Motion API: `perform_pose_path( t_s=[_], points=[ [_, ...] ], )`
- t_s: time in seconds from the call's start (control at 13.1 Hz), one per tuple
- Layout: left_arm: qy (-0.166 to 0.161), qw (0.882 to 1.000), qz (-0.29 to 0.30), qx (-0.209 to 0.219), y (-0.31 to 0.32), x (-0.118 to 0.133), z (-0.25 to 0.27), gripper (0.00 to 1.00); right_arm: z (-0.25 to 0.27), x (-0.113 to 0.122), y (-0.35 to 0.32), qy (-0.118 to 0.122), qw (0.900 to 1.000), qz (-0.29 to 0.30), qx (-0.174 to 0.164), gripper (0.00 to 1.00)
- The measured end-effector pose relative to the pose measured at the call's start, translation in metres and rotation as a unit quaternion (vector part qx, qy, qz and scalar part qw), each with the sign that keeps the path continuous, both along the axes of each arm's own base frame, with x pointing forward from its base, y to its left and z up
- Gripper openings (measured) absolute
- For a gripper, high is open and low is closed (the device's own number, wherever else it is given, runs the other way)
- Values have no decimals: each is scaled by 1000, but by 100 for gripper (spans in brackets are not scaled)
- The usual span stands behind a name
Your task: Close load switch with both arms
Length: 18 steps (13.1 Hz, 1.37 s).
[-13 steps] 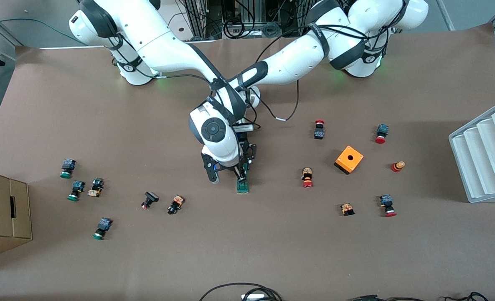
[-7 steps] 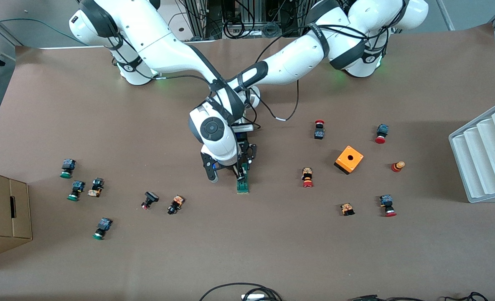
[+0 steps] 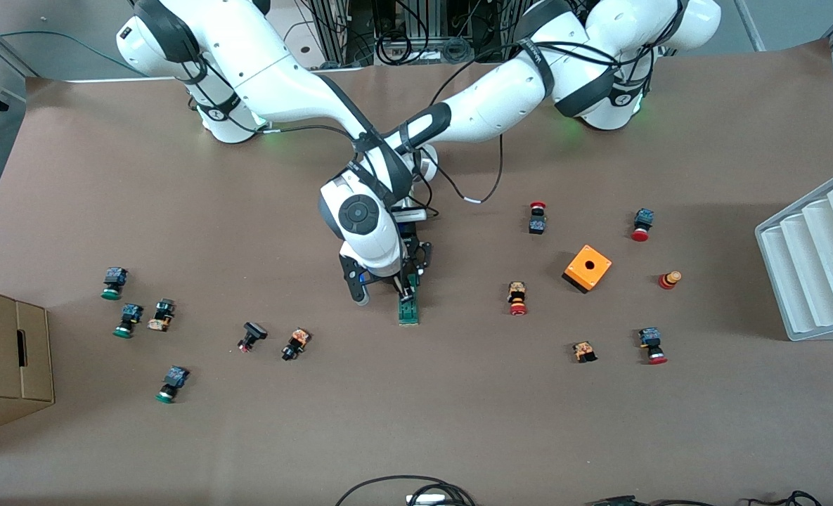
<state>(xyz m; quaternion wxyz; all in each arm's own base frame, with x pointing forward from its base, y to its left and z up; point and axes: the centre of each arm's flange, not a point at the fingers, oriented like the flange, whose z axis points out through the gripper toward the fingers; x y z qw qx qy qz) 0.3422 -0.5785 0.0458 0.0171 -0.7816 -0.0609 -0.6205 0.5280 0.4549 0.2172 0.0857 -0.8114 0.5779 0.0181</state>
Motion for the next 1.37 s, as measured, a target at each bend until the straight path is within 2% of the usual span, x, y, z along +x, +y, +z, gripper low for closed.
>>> perform_pose_path(
  t_s=[0.38, 0.53, 1.37],
  points=[
    [0, 1000, 0, 0, 0, 0, 0, 50, 10, 1, 1, -5, 1000, 0, 5, 48],
    [0, 1000, 0, 0, 0, 0, 0, 50, 10, -1, 1, -3, 1000, 1, 5, 43],
    [0, 1000, 0, 0, 0, 0, 0, 52, 7, -3, 1, -2, 1000, 2, 3, 43]
  ],
)
